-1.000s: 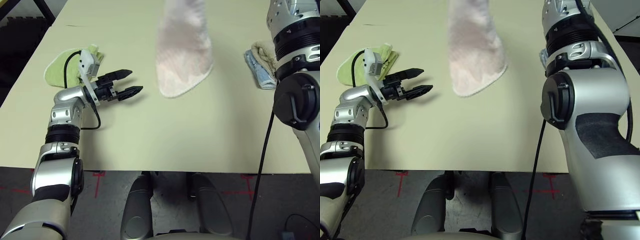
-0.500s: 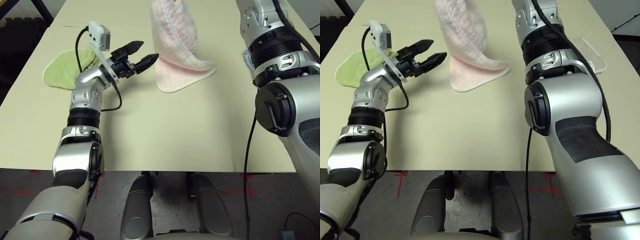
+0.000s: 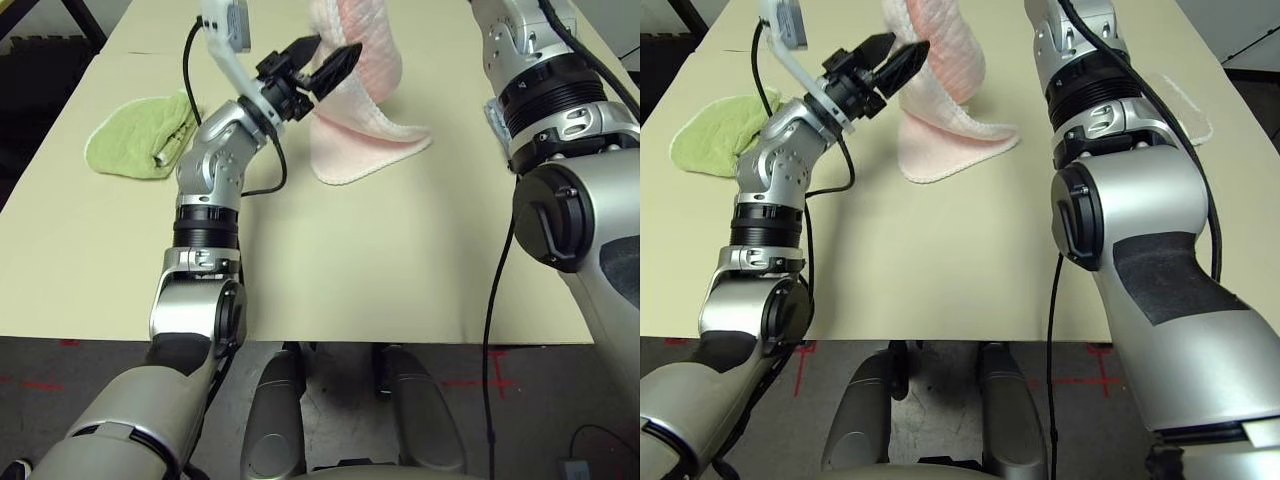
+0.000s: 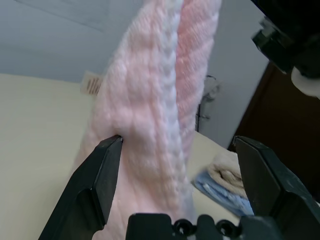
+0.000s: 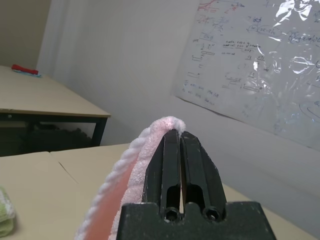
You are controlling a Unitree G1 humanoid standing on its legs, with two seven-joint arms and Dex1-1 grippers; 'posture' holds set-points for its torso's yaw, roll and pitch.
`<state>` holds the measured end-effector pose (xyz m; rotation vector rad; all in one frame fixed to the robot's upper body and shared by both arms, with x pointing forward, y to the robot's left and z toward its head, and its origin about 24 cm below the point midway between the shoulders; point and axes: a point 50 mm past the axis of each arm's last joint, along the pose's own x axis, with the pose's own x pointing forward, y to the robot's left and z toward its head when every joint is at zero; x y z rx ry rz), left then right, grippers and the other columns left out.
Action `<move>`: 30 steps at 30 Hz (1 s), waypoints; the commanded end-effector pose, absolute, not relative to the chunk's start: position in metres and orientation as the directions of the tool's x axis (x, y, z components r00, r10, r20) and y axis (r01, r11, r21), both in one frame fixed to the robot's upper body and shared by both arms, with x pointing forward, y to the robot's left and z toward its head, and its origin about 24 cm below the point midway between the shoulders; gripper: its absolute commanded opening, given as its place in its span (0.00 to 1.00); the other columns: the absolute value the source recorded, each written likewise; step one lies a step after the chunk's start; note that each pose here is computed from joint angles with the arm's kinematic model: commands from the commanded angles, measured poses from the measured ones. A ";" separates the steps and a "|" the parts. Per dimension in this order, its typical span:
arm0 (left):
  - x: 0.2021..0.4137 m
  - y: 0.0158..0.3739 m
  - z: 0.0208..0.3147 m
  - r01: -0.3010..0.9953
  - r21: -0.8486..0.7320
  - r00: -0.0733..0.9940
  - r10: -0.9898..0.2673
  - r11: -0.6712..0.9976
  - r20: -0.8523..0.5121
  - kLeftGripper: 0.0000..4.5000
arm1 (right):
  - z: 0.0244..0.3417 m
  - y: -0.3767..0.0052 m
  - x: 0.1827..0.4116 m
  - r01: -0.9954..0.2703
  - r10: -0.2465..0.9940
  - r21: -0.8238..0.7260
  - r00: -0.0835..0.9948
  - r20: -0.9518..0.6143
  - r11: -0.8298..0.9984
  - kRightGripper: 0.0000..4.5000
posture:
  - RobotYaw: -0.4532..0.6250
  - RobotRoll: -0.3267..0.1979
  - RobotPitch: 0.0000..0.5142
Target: Fold the towel and set it aside.
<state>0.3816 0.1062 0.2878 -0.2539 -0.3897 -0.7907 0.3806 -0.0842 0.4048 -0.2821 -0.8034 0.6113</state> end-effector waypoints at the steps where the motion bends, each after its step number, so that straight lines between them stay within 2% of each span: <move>1: 0.390 0.097 0.283 0.655 -0.063 0.719 -0.595 0.753 0.359 1.00 | 0.412 -0.084 0.377 -0.403 0.603 -0.449 0.518 0.606 0.797 0.01 | 0.44 0.62 0.50; 4: 0.393 0.087 0.281 0.635 -0.072 0.745 -0.585 0.769 0.319 1.00 | 0.414 -0.086 0.377 -0.392 0.595 -0.447 0.522 0.612 0.804 0.01 | 0.43 0.62 0.50; 7: 0.401 0.084 0.275 0.544 -0.065 0.820 -0.514 0.837 0.251 1.00 | 0.414 -0.087 0.377 -0.389 0.589 -0.442 0.523 0.616 0.808 0.01 | 0.43 0.62 0.50; 11: 0.410 0.090 0.265 0.422 -0.033 0.894 -0.409 0.906 0.181 1.00 | 0.418 -0.092 0.375 -0.380 0.574 -0.430 0.522 0.631 0.819 0.01 | 0.42 0.62 0.50; 17: 0.418 0.112 0.250 0.348 0.040 0.928 -0.350 0.937 0.126 1.00 | 0.426 -0.114 0.374 -0.315 0.530 -0.427 0.544 0.651 0.848 0.01 | 0.41 0.62 0.50; 26: 0.413 0.153 0.248 0.412 0.118 0.901 -0.424 0.903 0.093 1.00 | 0.433 -0.155 0.371 -0.212 0.474 -0.441 0.584 0.658 0.872 0.01 | 0.41 0.62 0.50; 30: 0.405 0.165 0.245 0.527 0.159 0.842 -0.538 0.835 0.038 1.00 | 0.435 -0.170 0.368 -0.195 0.465 -0.442 0.589 0.661 0.876 0.01 | 0.42 0.62 0.50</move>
